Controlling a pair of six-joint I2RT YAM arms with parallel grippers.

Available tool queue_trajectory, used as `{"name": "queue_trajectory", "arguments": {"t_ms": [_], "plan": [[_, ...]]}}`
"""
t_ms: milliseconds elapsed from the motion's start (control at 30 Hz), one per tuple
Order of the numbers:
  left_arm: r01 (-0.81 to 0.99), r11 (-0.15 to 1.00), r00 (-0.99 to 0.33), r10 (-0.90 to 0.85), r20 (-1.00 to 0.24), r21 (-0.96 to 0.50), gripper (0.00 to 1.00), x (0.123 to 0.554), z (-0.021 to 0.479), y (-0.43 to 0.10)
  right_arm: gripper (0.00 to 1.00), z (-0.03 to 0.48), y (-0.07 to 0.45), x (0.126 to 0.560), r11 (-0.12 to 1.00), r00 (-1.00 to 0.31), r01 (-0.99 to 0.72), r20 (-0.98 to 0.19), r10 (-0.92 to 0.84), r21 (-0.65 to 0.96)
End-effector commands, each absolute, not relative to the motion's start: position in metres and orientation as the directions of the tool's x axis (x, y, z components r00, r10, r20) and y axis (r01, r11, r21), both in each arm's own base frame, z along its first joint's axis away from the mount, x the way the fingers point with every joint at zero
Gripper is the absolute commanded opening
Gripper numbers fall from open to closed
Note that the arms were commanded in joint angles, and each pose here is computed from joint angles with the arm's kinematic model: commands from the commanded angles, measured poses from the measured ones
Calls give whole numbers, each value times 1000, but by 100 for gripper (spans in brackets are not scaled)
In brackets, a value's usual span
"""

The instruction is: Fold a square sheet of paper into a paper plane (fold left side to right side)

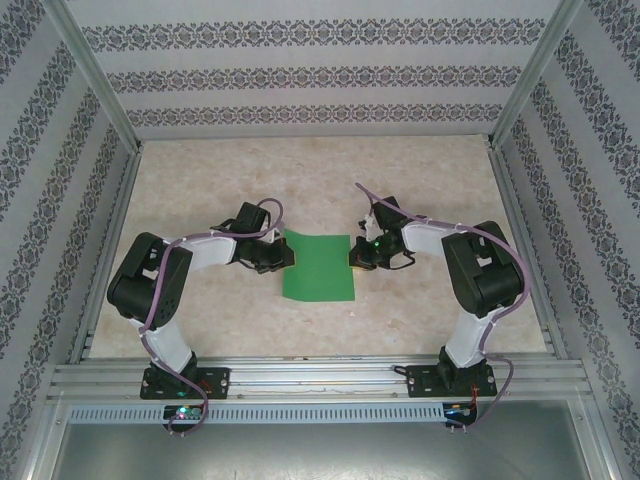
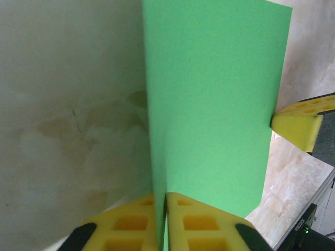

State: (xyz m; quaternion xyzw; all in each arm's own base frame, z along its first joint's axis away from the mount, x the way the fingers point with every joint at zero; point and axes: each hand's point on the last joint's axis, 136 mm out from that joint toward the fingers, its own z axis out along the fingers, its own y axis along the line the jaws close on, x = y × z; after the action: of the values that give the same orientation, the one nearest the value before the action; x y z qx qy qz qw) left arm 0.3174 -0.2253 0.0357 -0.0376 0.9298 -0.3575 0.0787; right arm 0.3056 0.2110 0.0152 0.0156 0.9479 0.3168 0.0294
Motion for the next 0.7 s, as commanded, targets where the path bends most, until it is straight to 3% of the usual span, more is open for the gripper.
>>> {"name": "queue_trajectory", "arguments": {"t_ms": [0, 300, 667], "plan": [[-6, 719, -985, -123, -119, -695, 18, 319, 49, -230, 3, -1, 206, 297, 832, -999, 29, -14, 44, 553], [43, 637, -981, -120, -154, -770, 45, 325, 86, -249, 3, -11, 199, 292, 860, -999, 31, 0, 36, 510], [103, 565, -983, -67, -171, -819, 60, 326, 103, -290, 3, -12, 200, 292, 858, -999, 32, -3, 39, 513]]}}
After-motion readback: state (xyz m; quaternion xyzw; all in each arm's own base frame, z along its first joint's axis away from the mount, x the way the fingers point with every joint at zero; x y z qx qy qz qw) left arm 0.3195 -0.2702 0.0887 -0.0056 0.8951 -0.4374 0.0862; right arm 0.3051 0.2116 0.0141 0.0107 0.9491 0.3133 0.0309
